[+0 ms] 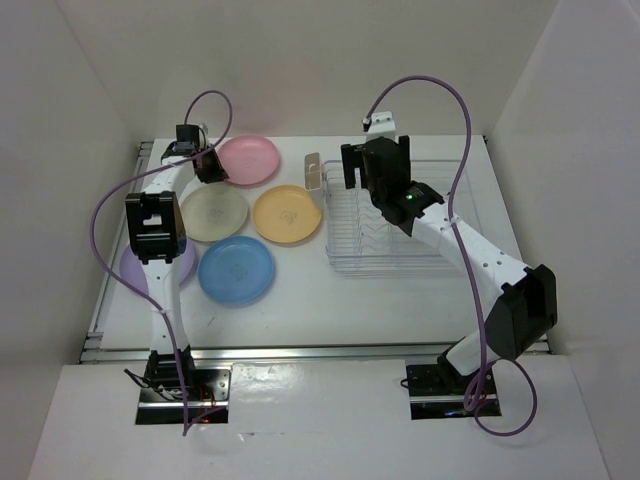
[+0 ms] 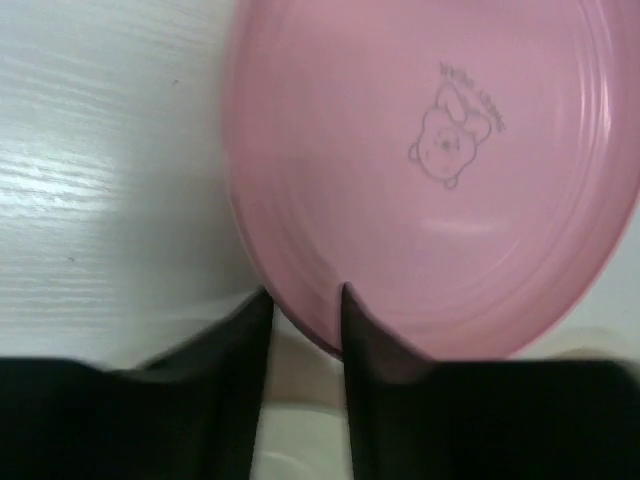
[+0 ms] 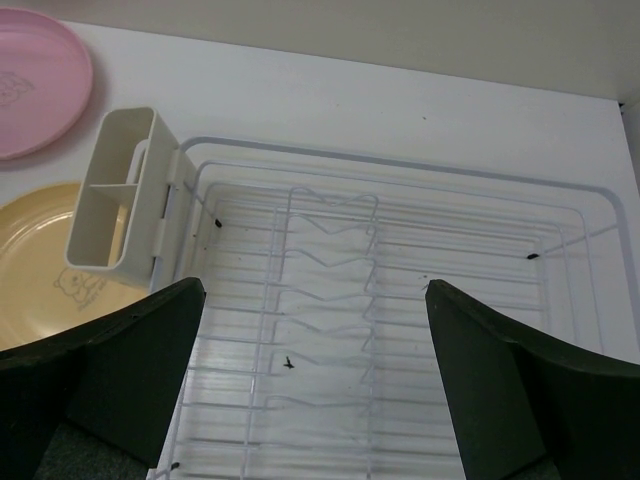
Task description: Load the plates into the dish rack
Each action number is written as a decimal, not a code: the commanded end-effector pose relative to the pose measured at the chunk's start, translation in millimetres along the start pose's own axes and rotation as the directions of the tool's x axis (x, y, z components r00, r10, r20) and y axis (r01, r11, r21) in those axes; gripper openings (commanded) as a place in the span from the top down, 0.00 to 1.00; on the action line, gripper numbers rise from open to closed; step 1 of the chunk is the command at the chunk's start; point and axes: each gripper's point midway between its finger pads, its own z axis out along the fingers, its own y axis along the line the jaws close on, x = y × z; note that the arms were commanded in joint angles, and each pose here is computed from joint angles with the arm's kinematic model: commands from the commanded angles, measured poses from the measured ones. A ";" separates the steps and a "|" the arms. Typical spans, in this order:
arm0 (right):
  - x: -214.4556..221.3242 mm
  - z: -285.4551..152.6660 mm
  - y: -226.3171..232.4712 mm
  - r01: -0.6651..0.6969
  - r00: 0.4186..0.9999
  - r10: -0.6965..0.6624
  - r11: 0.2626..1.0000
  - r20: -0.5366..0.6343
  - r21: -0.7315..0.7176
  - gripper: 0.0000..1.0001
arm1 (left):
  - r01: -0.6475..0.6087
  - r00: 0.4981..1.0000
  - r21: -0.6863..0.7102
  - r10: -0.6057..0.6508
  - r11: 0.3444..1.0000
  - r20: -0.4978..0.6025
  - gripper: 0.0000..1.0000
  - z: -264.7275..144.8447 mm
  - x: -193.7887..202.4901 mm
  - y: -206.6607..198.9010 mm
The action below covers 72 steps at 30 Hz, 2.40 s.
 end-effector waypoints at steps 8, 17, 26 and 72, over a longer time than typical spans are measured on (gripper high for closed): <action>-21.5 -11.8 11.5 -0.043 0.997 0.047 0.996 0.056 -0.079 0.00 | 0.083 0.996 -0.147 -0.089 0.986 -0.031 1.00 4.1 15.7 25.9; -15.2 -11.6 27.9 -0.031 0.999 0.037 0.986 0.033 -0.164 0.00 | 0.034 0.983 -0.139 -0.008 0.990 0.182 1.00 -62.9 -56.1 -1.2; -10.5 -5.9 39.0 -0.015 1.000 0.017 0.983 0.005 -0.185 0.00 | -0.534 0.693 0.059 0.396 0.844 0.602 1.00 -218.9 -137.6 -152.0; -126.9 -99.8 -81.6 -0.013 0.918 -0.057 0.985 0.392 0.174 0.00 | -0.957 -0.283 -0.248 0.303 -0.149 0.910 1.00 -246.8 49.9 -428.3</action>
